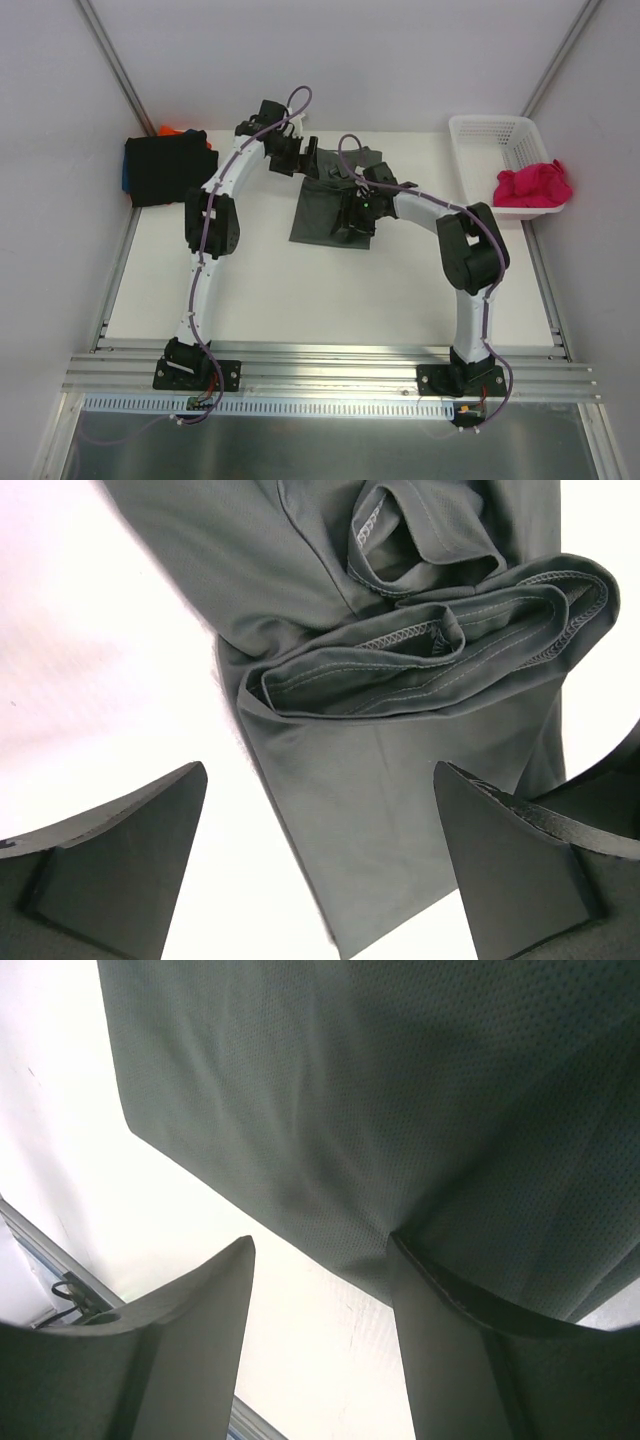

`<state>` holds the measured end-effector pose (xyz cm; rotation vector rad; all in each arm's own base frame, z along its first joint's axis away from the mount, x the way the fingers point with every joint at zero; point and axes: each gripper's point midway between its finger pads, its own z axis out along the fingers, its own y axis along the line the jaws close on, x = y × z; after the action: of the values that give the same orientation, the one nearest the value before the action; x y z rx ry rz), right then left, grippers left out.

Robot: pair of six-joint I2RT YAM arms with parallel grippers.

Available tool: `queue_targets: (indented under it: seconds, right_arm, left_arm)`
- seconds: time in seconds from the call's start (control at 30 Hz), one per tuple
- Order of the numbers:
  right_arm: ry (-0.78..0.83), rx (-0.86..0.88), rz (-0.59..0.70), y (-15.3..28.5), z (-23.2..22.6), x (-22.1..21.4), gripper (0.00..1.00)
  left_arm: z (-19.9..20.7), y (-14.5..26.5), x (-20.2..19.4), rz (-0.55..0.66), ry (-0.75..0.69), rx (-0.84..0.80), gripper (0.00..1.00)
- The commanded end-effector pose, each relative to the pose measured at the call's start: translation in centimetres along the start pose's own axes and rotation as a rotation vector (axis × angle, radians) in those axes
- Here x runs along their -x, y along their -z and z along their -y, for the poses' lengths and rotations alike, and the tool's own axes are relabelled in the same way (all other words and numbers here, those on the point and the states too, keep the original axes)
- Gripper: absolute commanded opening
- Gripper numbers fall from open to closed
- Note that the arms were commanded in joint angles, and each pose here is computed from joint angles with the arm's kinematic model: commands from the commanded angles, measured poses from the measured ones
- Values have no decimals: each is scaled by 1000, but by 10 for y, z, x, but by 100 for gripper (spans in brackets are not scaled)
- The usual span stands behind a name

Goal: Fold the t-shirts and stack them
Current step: Fold the tshirt

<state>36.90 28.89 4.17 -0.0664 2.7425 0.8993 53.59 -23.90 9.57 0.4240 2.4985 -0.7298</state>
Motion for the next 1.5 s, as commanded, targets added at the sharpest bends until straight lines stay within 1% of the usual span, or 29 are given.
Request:
queue_targets:
  seconds: [0.0,0.07,0.1,0.13,0.2,0.23,0.3,0.33,0.4,0.43,0.5,0.53,0.6,0.73,0.83,0.97,1.47]
  right_arm:
    - [50,9,44,23,-15,4,59]
    - [67,7,57,29,-16,4,59]
    - [73,8,62,32,-18,4,59]
    - [79,9,69,35,-18,4,59]
    - [84,18,89,48,-22,6,59]
    - [85,21,93,53,-23,6,59]
    - [83,35,123,69,-25,13,59]
    - [75,40,123,75,-24,13,59]
    - [49,29,142,86,-14,18,59]
    - [42,24,156,94,-11,19,59]
    - [12,14,173,104,1,21,59]
    - [0,8,174,107,6,16,59]
    - [-40,-8,177,111,18,13,59]
    - [-120,-36,130,106,42,-7,59]
    - [-147,-47,103,98,50,-13,59]
    - [-163,-50,94,91,54,-11,58]
    - [-201,-82,40,56,75,-7,55]
  left_arm:
    - [13,23,21,63,-38,5,99]
    - [11,28,17,55,-25,25,99]
    - [17,40,21,72,-26,27,99]
    - [16,40,11,46,-10,26,99]
    - [23,52,6,36,0,11,98]
    - [21,51,-10,-8,28,9,97]
    - [30,63,-20,-27,42,-10,95]
    - [28,61,-40,-79,74,-7,94]
    - [34,74,-49,-92,89,-9,93]
    - [34,72,-67,-135,111,-18,93]
    - [38,82,-74,-142,113,-16,93]
    - [35,80,-85,-166,125,-9,92]
    - [36,80,-93,-185,136,-16,92]
    - [36,71,-108,-233,169,-35,89]
    - [32,65,-120,-266,191,-26,89]
    - [30,59,-132,-299,217,-32,89]
    - [27,34,-147,-364,282,-70,86]
